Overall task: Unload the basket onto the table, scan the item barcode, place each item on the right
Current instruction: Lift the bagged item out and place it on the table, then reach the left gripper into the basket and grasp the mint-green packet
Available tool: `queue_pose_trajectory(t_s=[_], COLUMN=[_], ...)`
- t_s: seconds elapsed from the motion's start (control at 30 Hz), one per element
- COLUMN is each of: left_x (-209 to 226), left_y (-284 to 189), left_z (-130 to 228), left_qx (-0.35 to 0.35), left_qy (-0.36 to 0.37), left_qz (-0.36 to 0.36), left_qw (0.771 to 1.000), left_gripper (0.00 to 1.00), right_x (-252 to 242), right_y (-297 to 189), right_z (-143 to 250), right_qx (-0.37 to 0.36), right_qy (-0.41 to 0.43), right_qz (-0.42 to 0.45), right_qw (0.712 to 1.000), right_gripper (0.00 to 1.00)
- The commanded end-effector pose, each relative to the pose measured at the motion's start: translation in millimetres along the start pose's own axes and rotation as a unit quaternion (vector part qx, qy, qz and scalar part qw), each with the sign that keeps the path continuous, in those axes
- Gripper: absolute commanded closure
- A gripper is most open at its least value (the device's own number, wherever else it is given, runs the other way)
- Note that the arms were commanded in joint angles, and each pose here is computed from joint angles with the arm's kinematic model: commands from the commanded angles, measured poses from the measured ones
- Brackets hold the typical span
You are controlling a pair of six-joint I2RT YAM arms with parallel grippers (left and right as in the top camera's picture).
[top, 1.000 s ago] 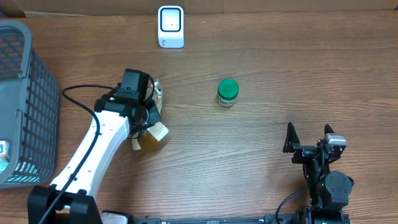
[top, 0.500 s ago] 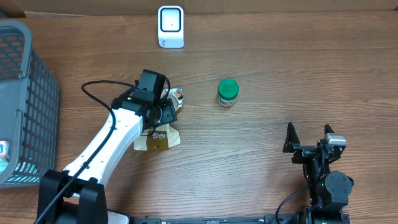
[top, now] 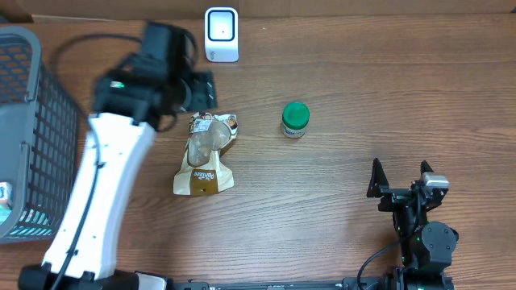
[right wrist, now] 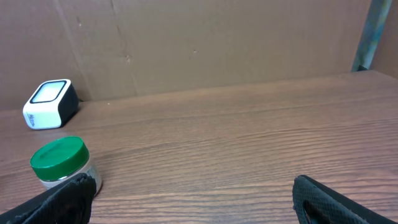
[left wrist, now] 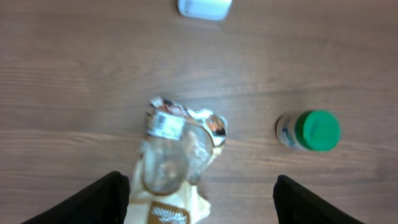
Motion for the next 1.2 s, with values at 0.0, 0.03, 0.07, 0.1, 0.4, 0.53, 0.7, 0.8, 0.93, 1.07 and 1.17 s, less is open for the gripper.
queue_pose_trajectory(t_s=[0.0, 0.03, 0.07, 0.1, 0.4, 0.53, 0.7, 0.8, 0.93, 1.07, 1.17], left_x=[19.6, 31.0, 45.0, 60.1, 194.8, 254.1, 322.8, 356.8, 386.1, 404.0, 413.8], left_y=[-46.3, -58.5, -71.5, -84.6, -163.0, -164.4, -136.8, -110.7, -72.0, -38.5, -15.0], left_z=[-29.0, -34.2, -39.2, -43.6, -45.6, -25.4, 8.8, 30.6, 63.5, 93.4, 109.8], left_qx=[-0.052, -0.063, -0.076, -0.089, -0.161, -0.145, -0.094, -0.055, 0.011, 0.069, 0.100], left_qy=[0.015, 0.006, -0.009, -0.025, -0.209, -0.300, -0.404, -0.442, -0.481, -0.498, -0.504], left_qz=[-0.011, -0.027, -0.048, -0.068, -0.180, -0.228, -0.264, -0.274, -0.275, -0.285, -0.291], left_qw=[0.998, 0.998, 0.996, 0.993, 0.948, 0.915, 0.871, 0.852, 0.832, 0.816, 0.807], left_gripper=[0.20, 0.20, 0.19, 0.19, 0.17, 0.15, 0.15, 0.17, 0.20, 0.23, 0.26], right_x=[-1.4, -1.4, -1.4, -1.4, -1.4, -1.4, -1.4, -1.4, -1.4, -1.4, -1.4], right_y=[0.3, 0.3, 0.3, 0.3, 0.3, 0.3, 0.3, 0.3, 0.3, 0.3, 0.3], right_z=[2.6, 2.6, 2.6, 2.6, 2.6, 2.6, 2.6, 2.6, 2.6, 2.6, 2.6], right_qx=[0.000, 0.000, 0.000, 0.000, 0.000, 0.000, 0.000, 0.000, 0.000, 0.000, 0.000], right_qy=[0.000, 0.000, 0.000, 0.000, 0.000, 0.000, 0.000, 0.000, 0.000, 0.000, 0.000], right_qz=[0.003, 0.003, 0.003, 0.003, 0.003, 0.003, 0.003, 0.003, 0.003, 0.003, 0.003], right_qw=[1.000, 1.000, 1.000, 1.000, 1.000, 1.000, 1.000, 1.000, 1.000, 1.000, 1.000], right_gripper=[0.00, 0.00, 0.00, 0.00, 0.00, 0.00, 0.00, 0.00, 0.00, 0.00, 0.00])
Point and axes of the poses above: each gripper's point midway between its finger pads, its own y axis out along the fingers, its own x axis along the line the jaws close on, z = x × y, the point moved 4 cm from there along -y, back along the fingers, and after that the axes turned 1 degree about -y, right-handed, at the moved point
